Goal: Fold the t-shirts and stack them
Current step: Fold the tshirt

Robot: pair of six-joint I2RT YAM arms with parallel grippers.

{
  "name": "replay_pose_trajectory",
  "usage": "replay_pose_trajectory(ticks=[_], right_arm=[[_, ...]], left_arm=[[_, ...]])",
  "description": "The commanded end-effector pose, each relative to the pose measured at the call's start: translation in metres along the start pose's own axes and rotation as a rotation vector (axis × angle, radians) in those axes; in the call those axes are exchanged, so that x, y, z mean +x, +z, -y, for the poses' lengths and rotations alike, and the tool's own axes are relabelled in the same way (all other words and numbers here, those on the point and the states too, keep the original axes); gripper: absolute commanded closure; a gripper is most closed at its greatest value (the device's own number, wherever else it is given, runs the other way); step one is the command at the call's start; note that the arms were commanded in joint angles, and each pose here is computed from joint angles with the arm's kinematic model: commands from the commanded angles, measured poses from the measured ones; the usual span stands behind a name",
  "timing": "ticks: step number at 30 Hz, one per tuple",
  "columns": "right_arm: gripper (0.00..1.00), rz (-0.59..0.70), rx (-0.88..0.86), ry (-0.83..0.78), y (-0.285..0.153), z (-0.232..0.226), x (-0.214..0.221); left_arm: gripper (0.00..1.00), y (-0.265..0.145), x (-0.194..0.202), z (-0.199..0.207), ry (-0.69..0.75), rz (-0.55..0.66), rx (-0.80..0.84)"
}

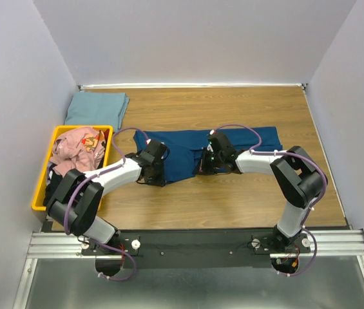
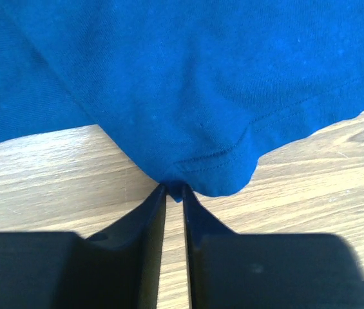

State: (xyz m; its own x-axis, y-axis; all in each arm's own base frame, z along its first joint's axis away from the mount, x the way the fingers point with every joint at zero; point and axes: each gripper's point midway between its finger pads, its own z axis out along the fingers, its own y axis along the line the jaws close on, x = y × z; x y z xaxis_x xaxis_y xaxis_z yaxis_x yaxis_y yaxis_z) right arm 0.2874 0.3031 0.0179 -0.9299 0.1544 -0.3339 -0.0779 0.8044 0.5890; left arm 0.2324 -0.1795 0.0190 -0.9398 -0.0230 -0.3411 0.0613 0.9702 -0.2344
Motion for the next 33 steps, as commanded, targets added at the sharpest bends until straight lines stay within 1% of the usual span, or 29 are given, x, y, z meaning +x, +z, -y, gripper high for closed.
replay_pose_trajectory(ticks=[1,2,5,10,12,17,20,22,26,28,33], right_arm=[[0.99,0.013,0.015,-0.030,-0.006,-0.001,-0.002],[0.99,0.015,0.015,-0.031,-0.006,-0.001,-0.003],[0.99,0.026,0.009,-0.038,-0.008,-0.004,-0.006],[0.99,0.029,-0.002,-0.068,-0.017,-0.010,-0.009],[0.99,0.051,-0.005,-0.074,-0.021,-0.017,-0.018],[0.99,0.056,-0.024,-0.092,-0.022,-0.033,-0.031],[0.99,0.064,-0.026,-0.094,-0.019,-0.040,-0.044],[0.99,0.074,-0.022,-0.089,-0.018,-0.041,-0.055],[0.99,0.076,-0.011,-0.073,-0.015,-0.037,-0.075],[0.99,0.070,-0.010,-0.069,-0.011,-0.037,-0.081],[0.98,0.056,0.001,-0.059,0.001,-0.033,-0.096]], left_arm=[[0.87,0.009,0.034,-0.025,0.001,-0.114,-0.124],[0.92,0.008,0.034,-0.026,0.001,-0.113,-0.127],[1.00,0.005,0.029,-0.026,0.002,-0.097,-0.138],[1.00,-0.010,0.010,-0.025,0.019,-0.044,-0.166],[1.00,-0.018,-0.005,-0.019,0.026,-0.015,-0.159],[1.00,-0.030,-0.050,-0.008,0.050,0.076,-0.147],[1.00,-0.033,-0.071,-0.012,0.043,0.115,-0.159],[1.00,-0.034,-0.084,-0.022,0.031,0.131,-0.171],[1.00,-0.038,-0.115,-0.035,0.001,0.190,-0.166],[1.00,-0.036,-0.125,-0.042,-0.004,0.201,-0.166],[1.00,-0.029,-0.154,-0.041,0.012,0.241,-0.151]])
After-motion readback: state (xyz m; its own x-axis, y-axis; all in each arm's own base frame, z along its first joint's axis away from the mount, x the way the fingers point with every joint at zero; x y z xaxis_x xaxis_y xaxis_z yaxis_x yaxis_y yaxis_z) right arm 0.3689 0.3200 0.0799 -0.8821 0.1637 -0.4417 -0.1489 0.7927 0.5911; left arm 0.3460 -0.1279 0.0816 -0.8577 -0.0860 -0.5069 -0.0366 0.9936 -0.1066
